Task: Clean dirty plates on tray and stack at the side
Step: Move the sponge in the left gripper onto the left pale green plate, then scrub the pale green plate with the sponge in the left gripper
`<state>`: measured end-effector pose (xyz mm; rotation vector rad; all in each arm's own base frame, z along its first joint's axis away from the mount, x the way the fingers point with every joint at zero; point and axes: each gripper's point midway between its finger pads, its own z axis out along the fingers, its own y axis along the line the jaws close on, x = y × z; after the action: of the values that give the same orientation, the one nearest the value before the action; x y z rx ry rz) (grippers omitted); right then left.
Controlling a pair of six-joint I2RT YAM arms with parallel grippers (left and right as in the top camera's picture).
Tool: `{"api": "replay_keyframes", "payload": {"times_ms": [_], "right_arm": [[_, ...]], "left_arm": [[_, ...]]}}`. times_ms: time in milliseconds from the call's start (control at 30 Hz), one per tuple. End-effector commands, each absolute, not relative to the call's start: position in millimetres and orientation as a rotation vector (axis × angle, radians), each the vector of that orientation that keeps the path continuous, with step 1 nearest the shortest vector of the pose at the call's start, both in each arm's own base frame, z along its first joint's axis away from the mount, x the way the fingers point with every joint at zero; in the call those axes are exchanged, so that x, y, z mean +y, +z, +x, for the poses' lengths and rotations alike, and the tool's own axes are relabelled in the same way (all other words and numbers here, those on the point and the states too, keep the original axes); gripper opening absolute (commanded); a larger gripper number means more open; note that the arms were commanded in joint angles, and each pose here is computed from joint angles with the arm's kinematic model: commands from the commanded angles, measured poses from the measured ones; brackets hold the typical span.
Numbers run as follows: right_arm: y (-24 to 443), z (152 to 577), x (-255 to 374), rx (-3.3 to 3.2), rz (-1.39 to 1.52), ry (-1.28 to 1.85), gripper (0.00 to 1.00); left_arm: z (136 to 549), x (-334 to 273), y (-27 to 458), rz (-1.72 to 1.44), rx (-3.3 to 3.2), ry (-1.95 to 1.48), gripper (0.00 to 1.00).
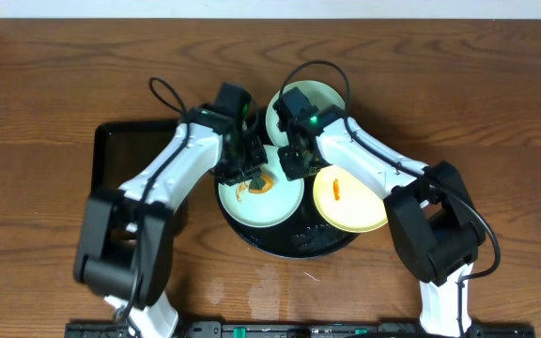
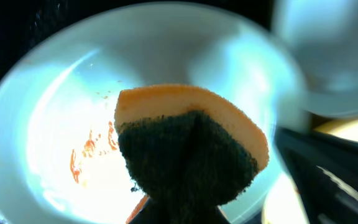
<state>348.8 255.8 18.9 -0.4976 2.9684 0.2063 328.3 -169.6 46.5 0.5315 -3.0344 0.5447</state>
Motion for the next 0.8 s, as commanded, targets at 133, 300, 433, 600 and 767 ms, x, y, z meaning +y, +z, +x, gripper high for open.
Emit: {"api": "replay_keyframes", "payload": {"times_ms": [133, 300, 433, 600, 767], "right_arm": [[22.8, 358.4, 259.4, 2.952, -0.432, 0.196, 0.01], [22.6, 357.6, 258.8, 2.956, -0.433, 0.193, 0.01], [22.1, 353.6, 261.0, 2.969, -0.439, 0.213, 0.01], [11.2, 340.9, 257.6, 3.025, -0.462, 0.174, 0.01], [-16.4, 333.8, 248.6, 3.090, -0.462, 0.112, 0.02]], "left_arm": [[335.1, -163.4, 18.5, 0.629, -3.017, 0.457, 0.07], [343.6, -165.5, 12.5, 0.621, -3.042, 0.472, 0.07], [339.0, -149.3, -2.8, 0.631, -3.064, 0.325, 0.08], [328.7, -142.3, -14.5, 0.576, -3.056, 0.268, 0.08], [329.1, -123.8, -16.5, 0.550, -3.103, 0.111, 0.08]]}}
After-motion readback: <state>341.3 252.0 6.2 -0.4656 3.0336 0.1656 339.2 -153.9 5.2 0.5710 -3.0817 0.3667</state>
